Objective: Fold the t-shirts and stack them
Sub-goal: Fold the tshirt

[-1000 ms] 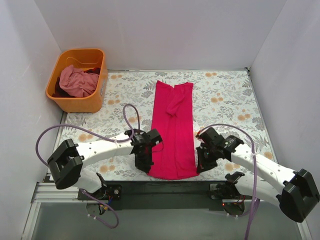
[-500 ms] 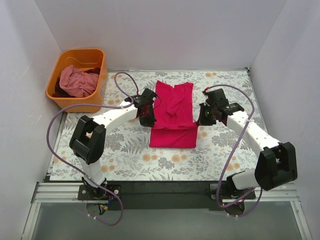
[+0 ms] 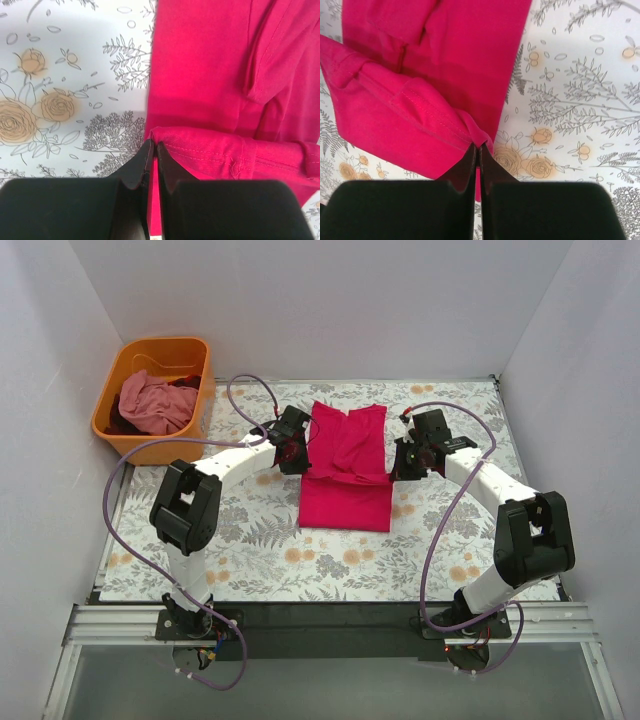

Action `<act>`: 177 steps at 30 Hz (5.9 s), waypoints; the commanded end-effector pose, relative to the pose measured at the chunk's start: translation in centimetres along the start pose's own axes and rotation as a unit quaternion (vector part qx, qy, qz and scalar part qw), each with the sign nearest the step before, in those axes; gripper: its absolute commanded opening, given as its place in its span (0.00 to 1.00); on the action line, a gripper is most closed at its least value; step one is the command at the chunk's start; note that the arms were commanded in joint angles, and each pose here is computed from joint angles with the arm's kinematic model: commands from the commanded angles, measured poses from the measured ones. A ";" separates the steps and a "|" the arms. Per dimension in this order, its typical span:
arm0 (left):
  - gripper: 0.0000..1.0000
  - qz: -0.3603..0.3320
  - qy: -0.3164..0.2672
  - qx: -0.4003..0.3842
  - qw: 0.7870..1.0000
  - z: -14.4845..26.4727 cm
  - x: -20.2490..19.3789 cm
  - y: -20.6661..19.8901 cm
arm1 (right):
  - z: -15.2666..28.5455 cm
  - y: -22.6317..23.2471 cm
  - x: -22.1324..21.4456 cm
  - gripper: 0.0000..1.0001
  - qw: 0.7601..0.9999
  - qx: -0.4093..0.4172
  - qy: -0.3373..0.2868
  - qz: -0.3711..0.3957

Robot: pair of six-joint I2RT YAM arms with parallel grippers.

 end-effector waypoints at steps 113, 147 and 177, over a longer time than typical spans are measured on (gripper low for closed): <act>0.21 0.050 0.153 -0.014 0.987 5.6 -14.7 3.3 | -12.1 6.9 4.4 0.19 0.975 0.114 -0.157 0.107; 0.17 0.138 0.130 -0.046 0.981 6.9 -15.4 5.4 | -0.8 3.5 -12.3 0.25 0.933 0.349 0.025 -0.087; 0.67 0.137 0.102 -0.004 0.985 9.4 -13.1 6.7 | 3.7 1.3 -13.3 0.57 0.998 -0.002 0.058 -0.037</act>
Point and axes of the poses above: each gripper's point midway between its finger pads, its own z axis back along the fingers, its own y axis along the line the jaws close on, x = y × z, the point moved 9 cm from there along z, back along the fingers, and after that the axes turned 5 degrees about z, right-handed, at the moved point
